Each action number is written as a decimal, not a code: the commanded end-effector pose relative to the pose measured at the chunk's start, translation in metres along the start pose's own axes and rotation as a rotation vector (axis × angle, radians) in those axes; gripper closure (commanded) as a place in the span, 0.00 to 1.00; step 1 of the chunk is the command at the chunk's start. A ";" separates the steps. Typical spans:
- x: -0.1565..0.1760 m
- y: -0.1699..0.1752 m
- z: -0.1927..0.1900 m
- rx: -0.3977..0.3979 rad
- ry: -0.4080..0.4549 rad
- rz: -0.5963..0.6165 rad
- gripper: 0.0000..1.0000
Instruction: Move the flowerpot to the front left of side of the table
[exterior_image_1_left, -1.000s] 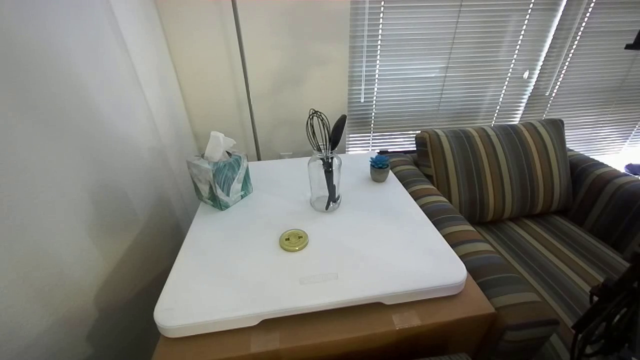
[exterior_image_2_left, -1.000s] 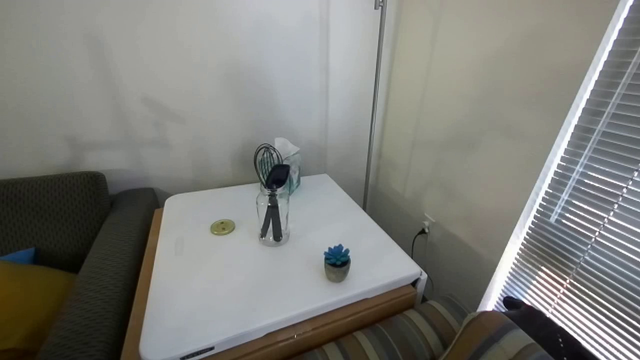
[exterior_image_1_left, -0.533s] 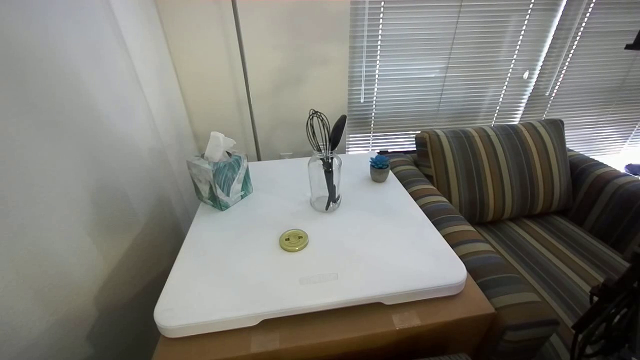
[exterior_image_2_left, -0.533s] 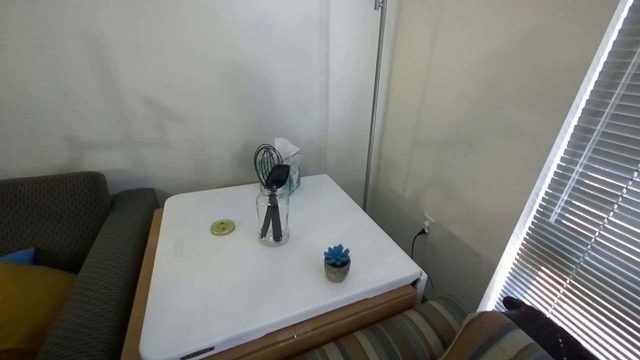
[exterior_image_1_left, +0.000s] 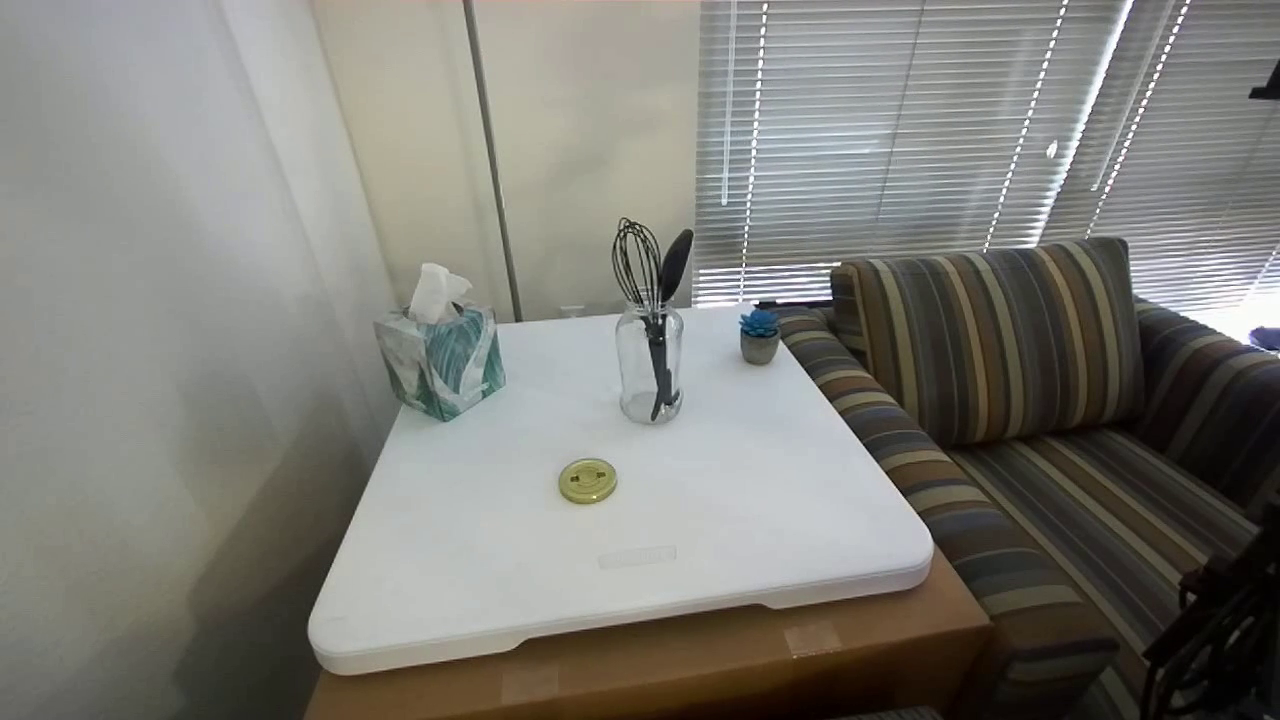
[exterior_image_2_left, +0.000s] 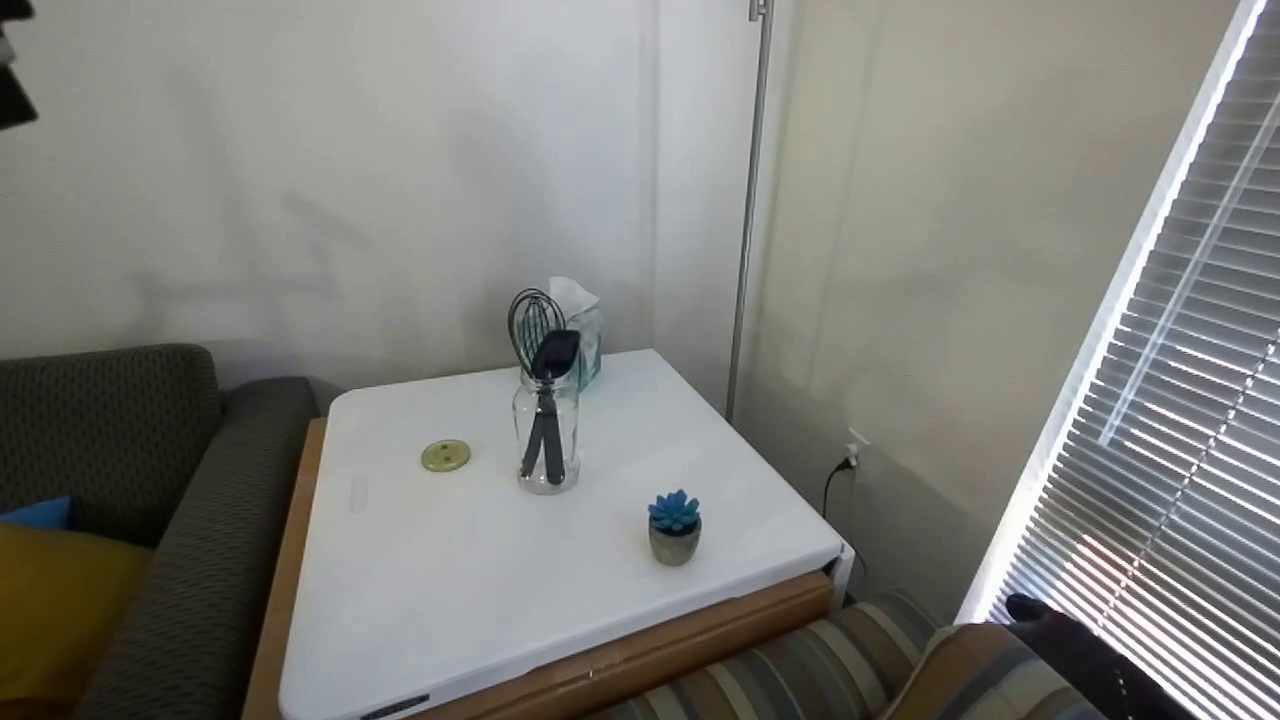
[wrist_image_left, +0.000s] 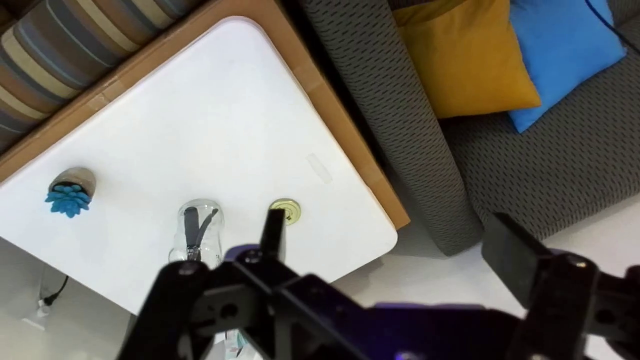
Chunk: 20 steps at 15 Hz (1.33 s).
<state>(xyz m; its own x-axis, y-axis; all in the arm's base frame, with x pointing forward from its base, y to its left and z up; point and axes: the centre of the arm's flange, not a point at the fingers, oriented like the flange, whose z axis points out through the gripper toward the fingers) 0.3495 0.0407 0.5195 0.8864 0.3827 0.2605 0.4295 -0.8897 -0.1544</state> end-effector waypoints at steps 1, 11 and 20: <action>0.034 0.057 0.023 -0.035 -0.046 -0.061 0.00; 0.024 0.055 0.024 -0.047 -0.032 -0.052 0.00; 0.093 0.137 0.041 -0.117 -0.050 -0.182 0.00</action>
<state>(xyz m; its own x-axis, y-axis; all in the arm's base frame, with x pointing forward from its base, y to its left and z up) 0.4416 -0.0193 0.4831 0.8328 0.5043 0.2282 0.5216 -0.8530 -0.0186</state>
